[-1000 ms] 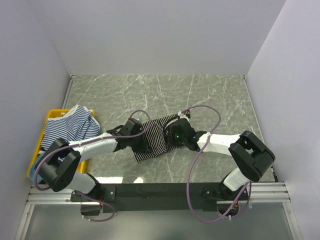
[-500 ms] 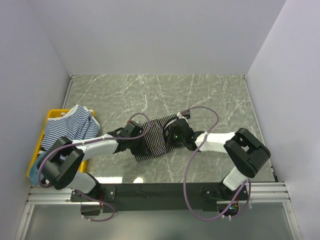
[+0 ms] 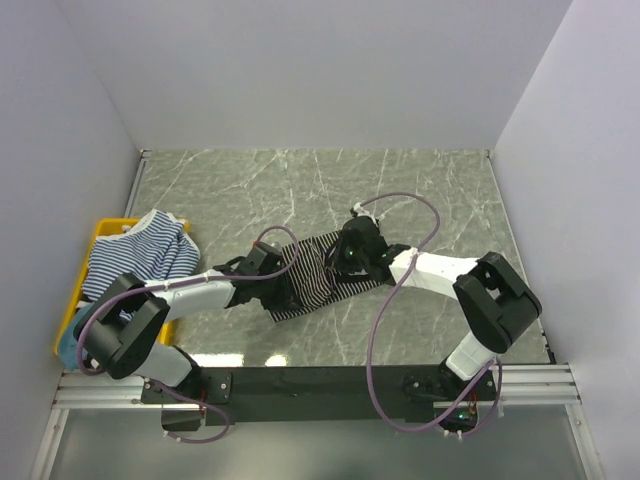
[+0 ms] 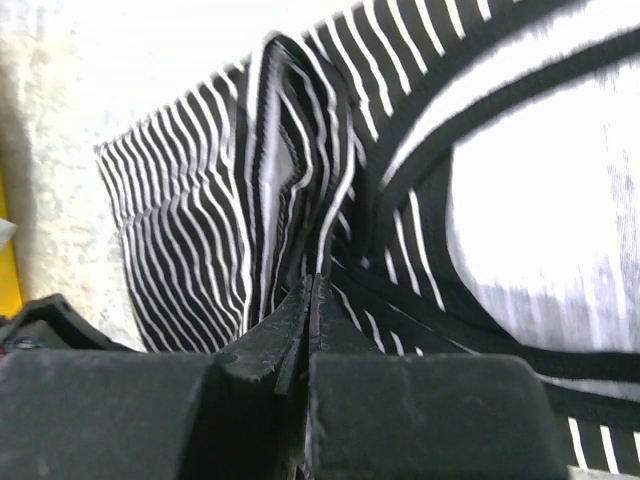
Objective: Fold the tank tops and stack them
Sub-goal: Fold the tank top
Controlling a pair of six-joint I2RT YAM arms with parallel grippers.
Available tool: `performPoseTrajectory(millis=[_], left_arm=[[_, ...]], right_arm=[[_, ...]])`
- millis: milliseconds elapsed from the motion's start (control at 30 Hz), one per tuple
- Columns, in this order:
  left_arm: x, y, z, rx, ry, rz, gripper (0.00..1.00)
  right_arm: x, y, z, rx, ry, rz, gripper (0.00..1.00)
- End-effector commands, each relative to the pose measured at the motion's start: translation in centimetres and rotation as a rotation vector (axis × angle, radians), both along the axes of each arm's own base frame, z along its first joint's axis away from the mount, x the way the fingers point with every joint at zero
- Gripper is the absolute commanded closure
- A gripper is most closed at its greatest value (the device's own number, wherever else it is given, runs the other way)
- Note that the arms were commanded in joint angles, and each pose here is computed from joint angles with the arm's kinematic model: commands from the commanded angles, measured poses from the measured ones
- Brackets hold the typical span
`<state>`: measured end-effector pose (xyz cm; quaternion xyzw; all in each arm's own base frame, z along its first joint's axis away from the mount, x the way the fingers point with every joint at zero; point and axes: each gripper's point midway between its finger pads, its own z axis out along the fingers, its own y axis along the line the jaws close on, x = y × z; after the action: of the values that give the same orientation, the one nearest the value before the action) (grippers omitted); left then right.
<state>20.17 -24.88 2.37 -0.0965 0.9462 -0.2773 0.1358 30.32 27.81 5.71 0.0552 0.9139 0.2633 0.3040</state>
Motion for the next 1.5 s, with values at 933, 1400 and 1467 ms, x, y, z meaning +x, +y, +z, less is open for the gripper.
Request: performPoseTrajectory(millis=[933,1400,1467], left_arm=[[7.7,2.8,10.2,-0.084,-0.224,0.207,0.64],[12.6,6.7,4.2,-0.031,-0.152,0.369,0.66],[12.7,7.3,4.2,-0.027,-0.154,0.378,0.64]], right_arm=[[-4.5,-0.5,5.6,-0.03,-0.152,0.036,0.73],[-7.6,-2.6,-5.1,-0.154,0.073,0.037,0.78],[-8.0,-3.0,-5.4,-0.153,0.081,0.029,0.79]])
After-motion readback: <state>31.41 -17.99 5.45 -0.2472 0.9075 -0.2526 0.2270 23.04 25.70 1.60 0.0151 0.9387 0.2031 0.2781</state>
